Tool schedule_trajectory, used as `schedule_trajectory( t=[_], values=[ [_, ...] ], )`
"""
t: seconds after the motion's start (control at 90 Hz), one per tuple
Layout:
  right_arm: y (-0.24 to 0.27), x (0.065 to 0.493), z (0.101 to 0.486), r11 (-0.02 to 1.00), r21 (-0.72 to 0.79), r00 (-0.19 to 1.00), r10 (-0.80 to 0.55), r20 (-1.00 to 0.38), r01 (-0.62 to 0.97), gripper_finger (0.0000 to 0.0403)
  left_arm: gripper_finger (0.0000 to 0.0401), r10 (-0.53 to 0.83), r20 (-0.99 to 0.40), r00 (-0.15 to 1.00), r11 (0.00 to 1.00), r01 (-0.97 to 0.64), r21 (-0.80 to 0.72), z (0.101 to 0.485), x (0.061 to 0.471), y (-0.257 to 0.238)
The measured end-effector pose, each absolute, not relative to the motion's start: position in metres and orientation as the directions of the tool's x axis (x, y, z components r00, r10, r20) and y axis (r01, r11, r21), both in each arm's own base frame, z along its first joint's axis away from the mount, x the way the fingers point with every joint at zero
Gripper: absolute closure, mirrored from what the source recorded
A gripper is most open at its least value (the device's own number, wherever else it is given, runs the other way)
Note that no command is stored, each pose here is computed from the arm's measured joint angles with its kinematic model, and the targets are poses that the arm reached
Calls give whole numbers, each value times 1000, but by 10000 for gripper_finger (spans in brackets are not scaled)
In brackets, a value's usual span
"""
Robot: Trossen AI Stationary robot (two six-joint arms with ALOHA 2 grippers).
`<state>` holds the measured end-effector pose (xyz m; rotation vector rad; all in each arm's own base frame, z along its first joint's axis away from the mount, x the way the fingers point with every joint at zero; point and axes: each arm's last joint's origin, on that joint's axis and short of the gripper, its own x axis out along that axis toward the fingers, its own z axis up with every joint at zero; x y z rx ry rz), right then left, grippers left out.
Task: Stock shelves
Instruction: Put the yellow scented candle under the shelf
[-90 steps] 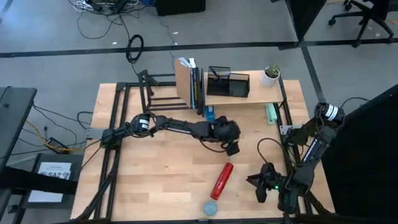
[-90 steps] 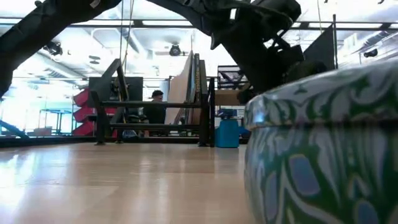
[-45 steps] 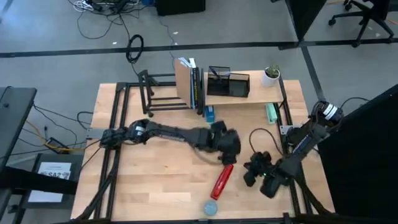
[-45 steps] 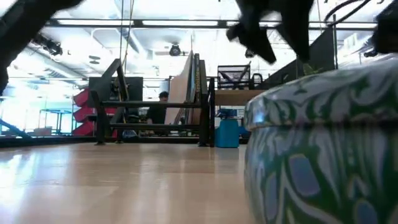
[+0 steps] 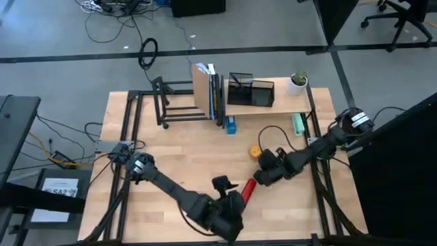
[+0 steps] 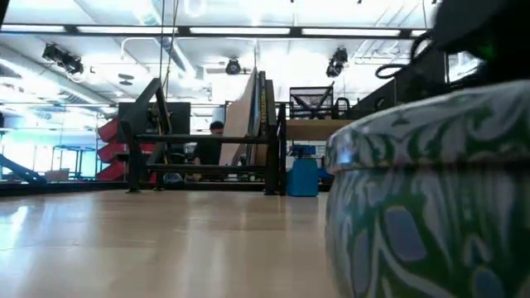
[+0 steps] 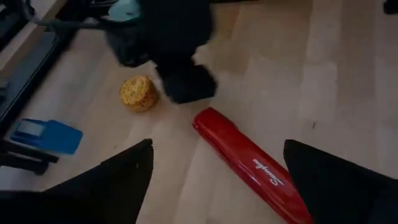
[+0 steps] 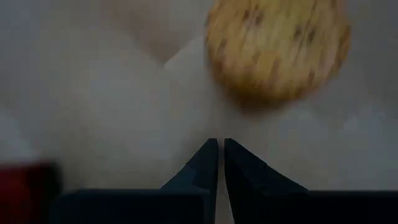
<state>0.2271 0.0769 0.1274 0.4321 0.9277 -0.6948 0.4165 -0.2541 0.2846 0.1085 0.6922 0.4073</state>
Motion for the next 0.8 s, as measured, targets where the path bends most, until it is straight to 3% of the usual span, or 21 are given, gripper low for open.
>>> schedule_trajectory(
  t=[0.478, 0.8],
  values=[
    [-3, 250, 131, 580, 38, 362, -455, -814, 814, 403, 66, 393, -602, 695, 918, -335, 213, 284, 414, -257],
    [29, 256, 132, 722, 184, 483, -230, -845, 667, 403, 66, 356, -678, 643, 934, -225, 277, 278, 399, -268]
  ],
)
